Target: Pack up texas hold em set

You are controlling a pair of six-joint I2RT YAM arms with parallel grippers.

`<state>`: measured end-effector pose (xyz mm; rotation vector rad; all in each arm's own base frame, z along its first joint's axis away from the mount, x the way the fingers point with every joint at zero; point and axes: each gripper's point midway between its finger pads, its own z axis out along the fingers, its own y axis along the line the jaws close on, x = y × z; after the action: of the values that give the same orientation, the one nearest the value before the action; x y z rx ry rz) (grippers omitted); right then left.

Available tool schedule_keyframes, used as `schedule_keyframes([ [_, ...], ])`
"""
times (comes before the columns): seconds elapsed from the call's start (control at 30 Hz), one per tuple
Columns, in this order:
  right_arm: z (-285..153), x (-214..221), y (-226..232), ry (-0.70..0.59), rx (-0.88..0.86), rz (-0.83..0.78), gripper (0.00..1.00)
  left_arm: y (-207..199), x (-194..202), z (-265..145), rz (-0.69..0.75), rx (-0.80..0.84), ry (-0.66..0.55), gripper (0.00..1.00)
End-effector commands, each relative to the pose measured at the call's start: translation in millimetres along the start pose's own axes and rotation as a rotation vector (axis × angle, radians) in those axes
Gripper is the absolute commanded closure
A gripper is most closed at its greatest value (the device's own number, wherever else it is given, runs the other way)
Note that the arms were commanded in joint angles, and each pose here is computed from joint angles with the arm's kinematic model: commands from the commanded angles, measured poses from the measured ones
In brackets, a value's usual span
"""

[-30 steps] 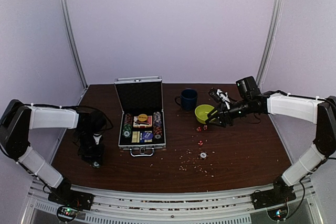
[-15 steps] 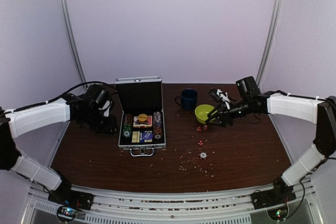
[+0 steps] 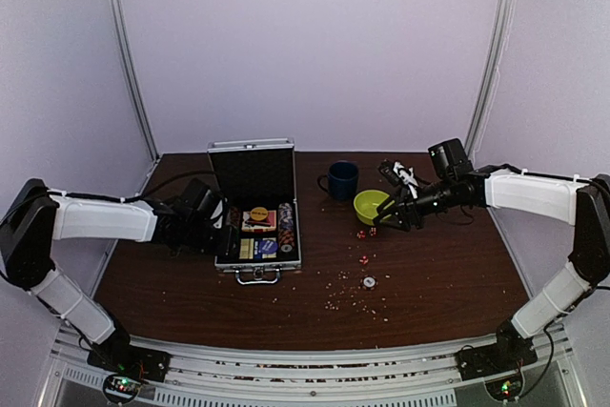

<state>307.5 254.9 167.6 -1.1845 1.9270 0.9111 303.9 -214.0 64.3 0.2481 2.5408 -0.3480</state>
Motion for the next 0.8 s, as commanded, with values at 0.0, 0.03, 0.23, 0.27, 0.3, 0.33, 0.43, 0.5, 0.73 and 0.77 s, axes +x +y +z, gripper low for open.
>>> schedule_keyframes([
  [0.0, -1, 4, -4, 0.009, 0.018, 0.013, 0.52, 9, -18, 6, -0.009, -0.082, -0.052, 0.68],
  [0.03, -1, 5, -5, 0.011, 0.02, 0.013, 0.52, 10, -18, 7, -0.008, -0.092, -0.05, 0.67],
  [0.23, 1, 8, -5, 0.021, 0.02, 0.011, 0.52, 11, -20, 15, 0.004, -0.106, -0.041, 0.65],
  [0.27, 1, 9, -5, 0.022, 0.02, 0.012, 0.52, 10, -21, 17, 0.008, -0.11, -0.038, 0.64],
  [0.3, 1, 9, -6, 0.022, 0.021, 0.012, 0.52, 11, -21, 19, 0.007, -0.115, -0.035, 0.63],
  [0.33, 1, 10, -6, 0.024, 0.02, 0.013, 0.52, 11, -21, 20, 0.01, -0.118, -0.032, 0.61],
  [0.43, 2, 10, -6, 0.025, 0.019, 0.013, 0.51, 13, -20, 23, 0.014, -0.13, -0.022, 0.55],
  [0.5, 2, 11, -6, 0.028, 0.019, 0.013, 0.51, 15, -19, 22, 0.016, -0.142, -0.018, 0.49],
  [0.73, 4, 14, -10, 0.051, 0.032, 0.015, 0.48, 8, -29, -2, 0.034, -0.122, -0.022, 0.39],
  [0.77, 3, 14, -11, 0.061, 0.034, 0.009, 0.48, 6, -32, -9, 0.044, -0.118, -0.03, 0.4],
])
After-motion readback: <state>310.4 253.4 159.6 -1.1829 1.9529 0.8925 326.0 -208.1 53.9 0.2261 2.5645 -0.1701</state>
